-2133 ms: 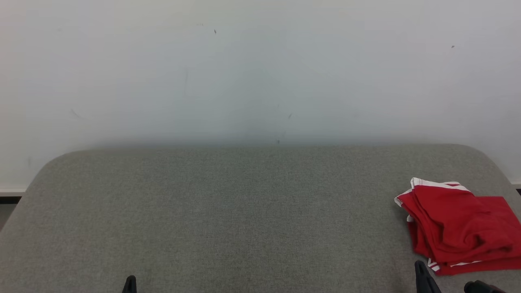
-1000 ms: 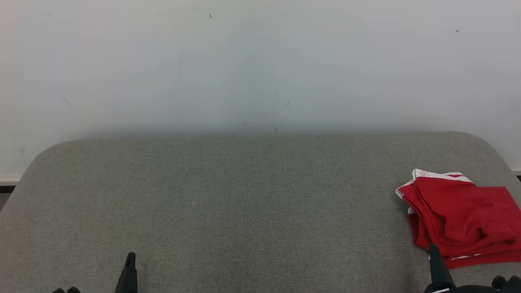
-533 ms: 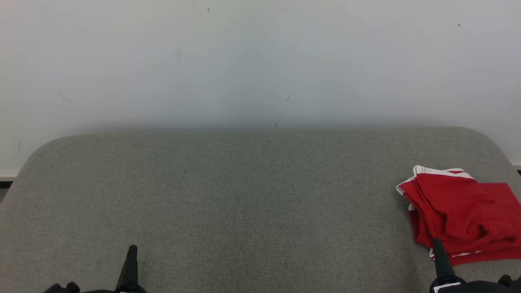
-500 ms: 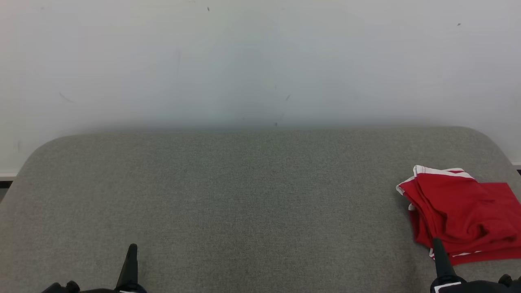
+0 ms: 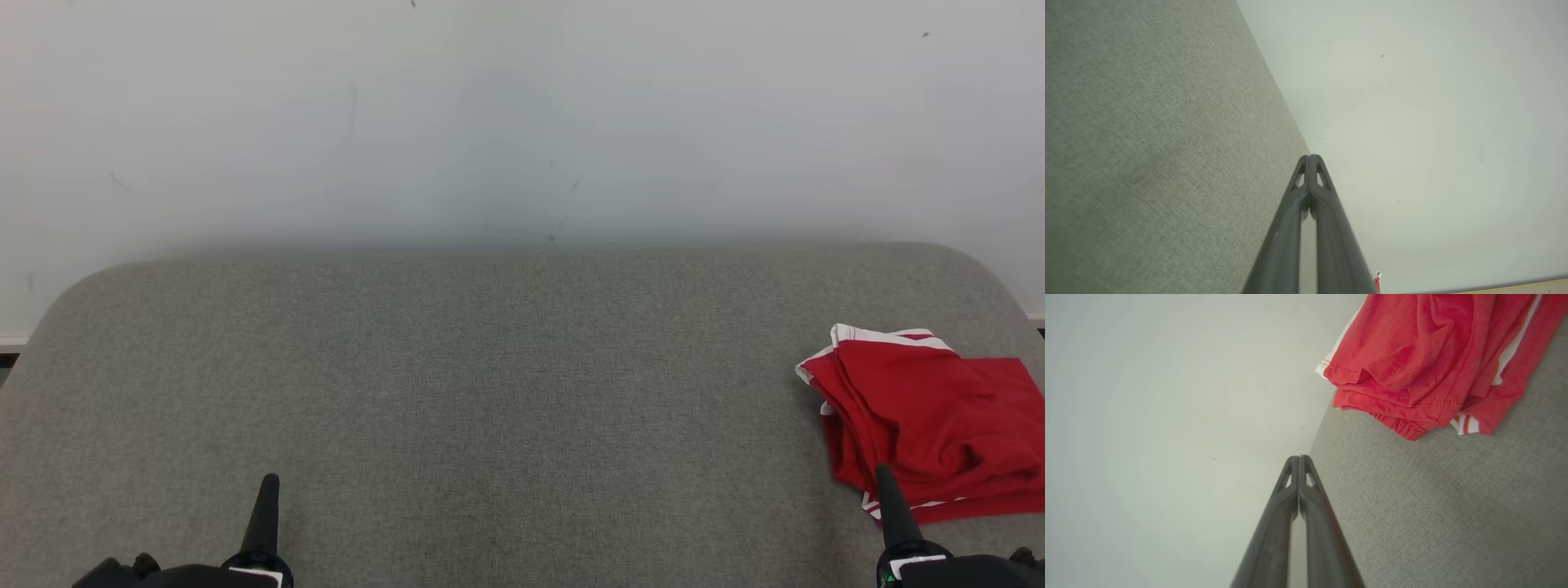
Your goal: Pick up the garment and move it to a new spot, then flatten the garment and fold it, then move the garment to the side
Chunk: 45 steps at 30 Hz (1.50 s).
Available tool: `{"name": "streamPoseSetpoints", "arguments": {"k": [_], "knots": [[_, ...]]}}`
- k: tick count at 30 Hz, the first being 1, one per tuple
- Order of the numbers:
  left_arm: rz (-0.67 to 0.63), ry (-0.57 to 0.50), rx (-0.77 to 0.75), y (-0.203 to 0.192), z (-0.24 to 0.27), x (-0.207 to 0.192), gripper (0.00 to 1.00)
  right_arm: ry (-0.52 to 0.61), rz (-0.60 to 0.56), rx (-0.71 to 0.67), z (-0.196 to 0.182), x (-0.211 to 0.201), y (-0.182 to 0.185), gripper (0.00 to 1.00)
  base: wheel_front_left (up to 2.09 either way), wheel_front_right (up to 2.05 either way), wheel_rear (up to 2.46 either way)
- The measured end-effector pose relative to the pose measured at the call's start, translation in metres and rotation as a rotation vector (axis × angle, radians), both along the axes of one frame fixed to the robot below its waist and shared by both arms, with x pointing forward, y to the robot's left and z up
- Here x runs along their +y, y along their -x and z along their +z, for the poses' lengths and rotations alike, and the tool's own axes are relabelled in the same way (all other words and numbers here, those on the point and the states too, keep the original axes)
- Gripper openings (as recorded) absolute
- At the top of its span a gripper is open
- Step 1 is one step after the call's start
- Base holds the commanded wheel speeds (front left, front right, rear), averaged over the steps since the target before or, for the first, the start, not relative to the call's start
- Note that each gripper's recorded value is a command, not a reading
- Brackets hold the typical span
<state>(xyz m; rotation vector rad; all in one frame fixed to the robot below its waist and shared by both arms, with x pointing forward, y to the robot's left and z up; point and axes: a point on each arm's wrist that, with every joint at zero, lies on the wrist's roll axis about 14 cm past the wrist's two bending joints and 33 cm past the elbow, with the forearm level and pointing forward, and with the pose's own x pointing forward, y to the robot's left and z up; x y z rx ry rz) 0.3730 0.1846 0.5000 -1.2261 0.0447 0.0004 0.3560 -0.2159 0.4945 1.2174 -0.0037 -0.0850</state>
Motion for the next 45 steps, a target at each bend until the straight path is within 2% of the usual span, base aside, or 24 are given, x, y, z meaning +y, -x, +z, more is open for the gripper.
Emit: {"name": "streamPoseSetpoints", "arguments": {"k": [45], "knots": [[-0.049,0.318,-0.005,-0.026,0.007,-0.012,0.0,-0.322,-0.024,-0.057,0.008,-0.01,-0.012,0.0,0.0,0.0,0.0]]}}
